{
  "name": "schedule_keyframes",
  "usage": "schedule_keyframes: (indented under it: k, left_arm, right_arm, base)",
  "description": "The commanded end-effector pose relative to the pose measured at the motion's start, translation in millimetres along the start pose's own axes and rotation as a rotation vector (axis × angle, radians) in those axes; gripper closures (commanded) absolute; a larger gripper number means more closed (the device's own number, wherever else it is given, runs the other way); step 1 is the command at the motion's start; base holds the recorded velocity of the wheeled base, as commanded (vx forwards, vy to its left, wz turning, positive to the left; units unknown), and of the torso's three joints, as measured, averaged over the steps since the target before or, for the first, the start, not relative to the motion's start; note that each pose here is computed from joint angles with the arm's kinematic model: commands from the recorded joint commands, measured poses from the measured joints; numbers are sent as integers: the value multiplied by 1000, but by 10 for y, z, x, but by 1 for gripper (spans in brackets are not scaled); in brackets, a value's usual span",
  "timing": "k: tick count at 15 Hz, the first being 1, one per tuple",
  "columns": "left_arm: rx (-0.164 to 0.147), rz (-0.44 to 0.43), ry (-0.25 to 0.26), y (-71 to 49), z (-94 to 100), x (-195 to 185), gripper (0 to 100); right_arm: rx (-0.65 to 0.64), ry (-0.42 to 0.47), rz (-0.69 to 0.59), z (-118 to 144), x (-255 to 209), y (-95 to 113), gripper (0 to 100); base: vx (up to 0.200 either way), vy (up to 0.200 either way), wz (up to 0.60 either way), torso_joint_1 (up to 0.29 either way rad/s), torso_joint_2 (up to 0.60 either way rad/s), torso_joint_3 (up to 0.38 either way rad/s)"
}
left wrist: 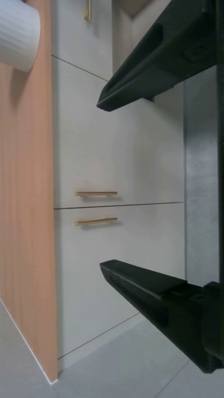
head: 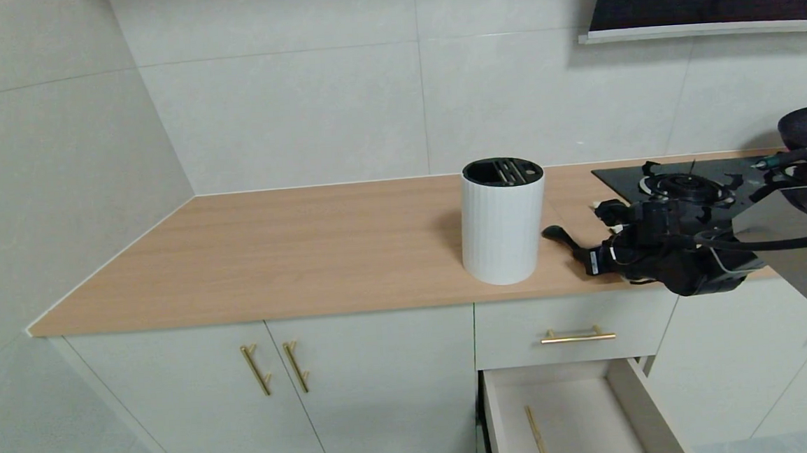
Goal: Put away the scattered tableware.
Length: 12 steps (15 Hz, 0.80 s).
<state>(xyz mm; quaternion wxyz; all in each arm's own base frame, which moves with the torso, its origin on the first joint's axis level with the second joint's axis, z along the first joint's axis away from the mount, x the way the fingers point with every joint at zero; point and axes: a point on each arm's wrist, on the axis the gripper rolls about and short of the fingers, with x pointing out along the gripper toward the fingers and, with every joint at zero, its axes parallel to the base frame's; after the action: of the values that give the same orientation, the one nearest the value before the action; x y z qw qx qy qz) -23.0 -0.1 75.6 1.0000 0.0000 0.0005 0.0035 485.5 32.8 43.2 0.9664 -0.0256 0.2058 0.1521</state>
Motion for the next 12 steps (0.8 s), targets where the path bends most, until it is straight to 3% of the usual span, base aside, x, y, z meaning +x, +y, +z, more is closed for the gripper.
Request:
schedule_keyframes:
  k: [1, 4, 7, 12]
  left_arm:
    - [0, 2, 0, 0, 0, 0, 0]
    - [0, 2, 0, 0, 0, 0, 0]
    - [0, 1, 0, 0, 0, 0, 0]
    - [0, 1, 0, 0, 0, 0, 0]
  right_arm:
    - [-2, 7, -10, -6, -4, 22, 100]
    - [33, 17, -111, 138, -243, 127, 100]
    - [61, 75, -150, 201, -675, 380, 100]
    - [156, 152, -171, 42, -1372, 595, 100]
  base:
    - [0, 0, 0, 0, 0, 0]
    - [0, 0, 0, 0, 0, 0]
    - [0, 0, 0, 0, 0, 0]
    - [0, 0, 0, 0, 0, 0]
